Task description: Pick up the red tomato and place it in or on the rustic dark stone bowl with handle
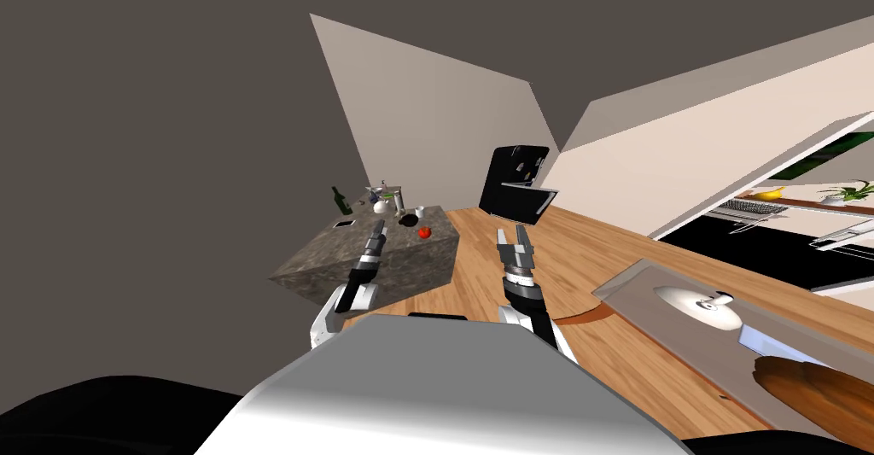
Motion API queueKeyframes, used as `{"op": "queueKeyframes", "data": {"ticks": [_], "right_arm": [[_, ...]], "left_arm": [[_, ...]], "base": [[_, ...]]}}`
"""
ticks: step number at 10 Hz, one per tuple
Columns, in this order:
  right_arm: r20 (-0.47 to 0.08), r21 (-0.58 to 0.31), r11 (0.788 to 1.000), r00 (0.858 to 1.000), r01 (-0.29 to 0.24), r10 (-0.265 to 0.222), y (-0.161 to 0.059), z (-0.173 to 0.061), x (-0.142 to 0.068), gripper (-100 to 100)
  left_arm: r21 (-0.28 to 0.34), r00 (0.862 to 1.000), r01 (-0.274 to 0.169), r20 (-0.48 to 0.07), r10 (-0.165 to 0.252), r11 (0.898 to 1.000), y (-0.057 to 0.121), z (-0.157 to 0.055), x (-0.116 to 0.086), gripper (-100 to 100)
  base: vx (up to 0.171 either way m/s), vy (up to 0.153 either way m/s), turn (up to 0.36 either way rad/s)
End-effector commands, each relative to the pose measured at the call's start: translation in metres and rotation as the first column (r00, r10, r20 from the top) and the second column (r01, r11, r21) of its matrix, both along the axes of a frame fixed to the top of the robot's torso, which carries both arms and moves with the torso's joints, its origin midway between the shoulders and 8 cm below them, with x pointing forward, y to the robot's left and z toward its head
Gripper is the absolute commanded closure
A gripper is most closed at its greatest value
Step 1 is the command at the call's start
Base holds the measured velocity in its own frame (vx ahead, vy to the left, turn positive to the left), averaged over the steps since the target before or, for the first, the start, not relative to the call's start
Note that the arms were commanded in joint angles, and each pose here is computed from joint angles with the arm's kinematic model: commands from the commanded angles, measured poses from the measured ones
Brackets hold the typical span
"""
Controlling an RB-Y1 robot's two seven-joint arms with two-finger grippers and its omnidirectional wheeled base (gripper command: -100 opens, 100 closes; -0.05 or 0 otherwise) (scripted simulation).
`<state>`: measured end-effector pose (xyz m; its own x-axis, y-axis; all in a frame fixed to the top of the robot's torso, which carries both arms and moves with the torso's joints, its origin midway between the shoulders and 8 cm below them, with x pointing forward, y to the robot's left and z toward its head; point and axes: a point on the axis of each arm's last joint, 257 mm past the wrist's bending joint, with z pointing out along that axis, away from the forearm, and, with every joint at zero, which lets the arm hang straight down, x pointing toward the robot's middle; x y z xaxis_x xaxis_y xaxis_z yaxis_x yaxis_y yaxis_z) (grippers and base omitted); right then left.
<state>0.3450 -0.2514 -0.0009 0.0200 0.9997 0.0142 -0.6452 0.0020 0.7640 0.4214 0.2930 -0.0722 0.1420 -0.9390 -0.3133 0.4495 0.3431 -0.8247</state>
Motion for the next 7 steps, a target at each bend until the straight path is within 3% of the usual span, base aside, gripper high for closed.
{"op": "queueKeyframes", "data": {"ticks": [1,5,7], "right_arm": [[0.0,0.0,1.0,1.0,0.0,0.0,0.0,0.0,0.0,0],[0.0,0.0,1.0,1.0,0.0,0.0,0.0,0.0,0.0,0],[0.0,0.0,1.0,1.0,0.0,0.0,0.0,0.0,0.0,0]], "left_arm": [[0.001,1.0,-0.004,-0.021,0.004,1.0,0.004,-0.009,0.005,-100],[0.003,0.999,-0.014,-0.051,0.014,1.0,0.017,-0.023,0.026,-100],[0.0,0.998,-0.024,-0.062,0.024,1.0,0.029,-0.026,0.046,-100]], "base": [[-0.043,-0.02,0.015],[-0.037,-0.014,0.051],[-0.051,-0.026,0.102]]}}
